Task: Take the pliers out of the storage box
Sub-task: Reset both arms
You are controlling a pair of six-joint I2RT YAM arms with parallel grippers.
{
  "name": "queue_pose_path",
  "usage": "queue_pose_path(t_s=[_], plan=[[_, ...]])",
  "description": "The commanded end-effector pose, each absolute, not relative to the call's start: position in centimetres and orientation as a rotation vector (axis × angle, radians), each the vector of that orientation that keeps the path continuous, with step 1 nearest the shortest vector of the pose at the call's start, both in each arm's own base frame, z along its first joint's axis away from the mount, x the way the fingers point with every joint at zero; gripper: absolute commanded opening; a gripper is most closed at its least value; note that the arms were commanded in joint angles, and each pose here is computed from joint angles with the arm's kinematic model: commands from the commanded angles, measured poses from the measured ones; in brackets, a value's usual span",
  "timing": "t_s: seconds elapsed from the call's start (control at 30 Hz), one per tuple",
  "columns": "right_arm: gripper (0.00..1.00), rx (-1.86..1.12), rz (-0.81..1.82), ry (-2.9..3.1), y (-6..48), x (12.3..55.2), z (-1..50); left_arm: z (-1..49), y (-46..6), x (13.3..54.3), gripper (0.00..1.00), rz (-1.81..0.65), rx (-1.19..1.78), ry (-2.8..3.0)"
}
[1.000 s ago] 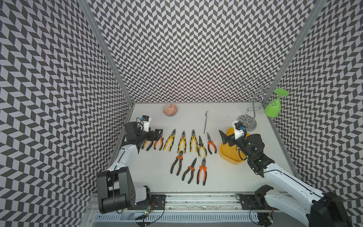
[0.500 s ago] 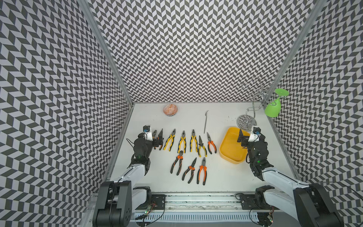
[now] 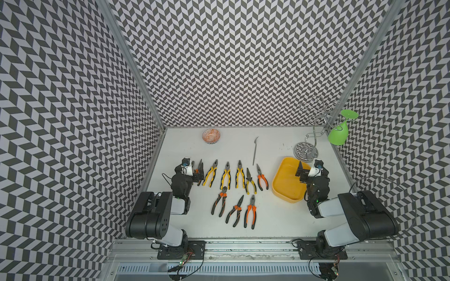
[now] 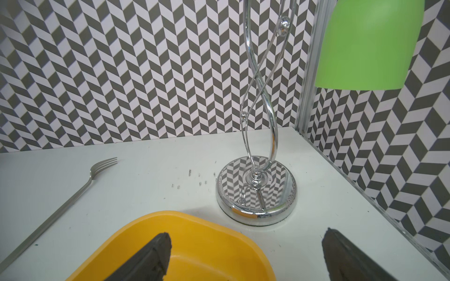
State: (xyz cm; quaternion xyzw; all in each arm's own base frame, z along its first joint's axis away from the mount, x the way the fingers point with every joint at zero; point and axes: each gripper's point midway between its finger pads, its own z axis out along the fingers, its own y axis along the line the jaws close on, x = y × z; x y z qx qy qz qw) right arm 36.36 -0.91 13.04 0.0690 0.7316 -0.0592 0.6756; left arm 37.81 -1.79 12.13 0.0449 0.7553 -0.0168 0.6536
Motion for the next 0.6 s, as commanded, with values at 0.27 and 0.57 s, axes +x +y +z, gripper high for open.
queue_pose_path(t_s=[0.27, 0.57], plan=[[0.99, 0.148, -0.059, 1.574, -1.0, 38.1, 15.6, 14.3, -1.3, 38.6, 0.98, -0.058, 0.089, 1.635], [0.99, 0.106, -0.044, 1.577, -0.4, 38.1, 15.6, 14.2, -1.3, 38.7, 0.98, -0.056, 0.088, 1.643]])
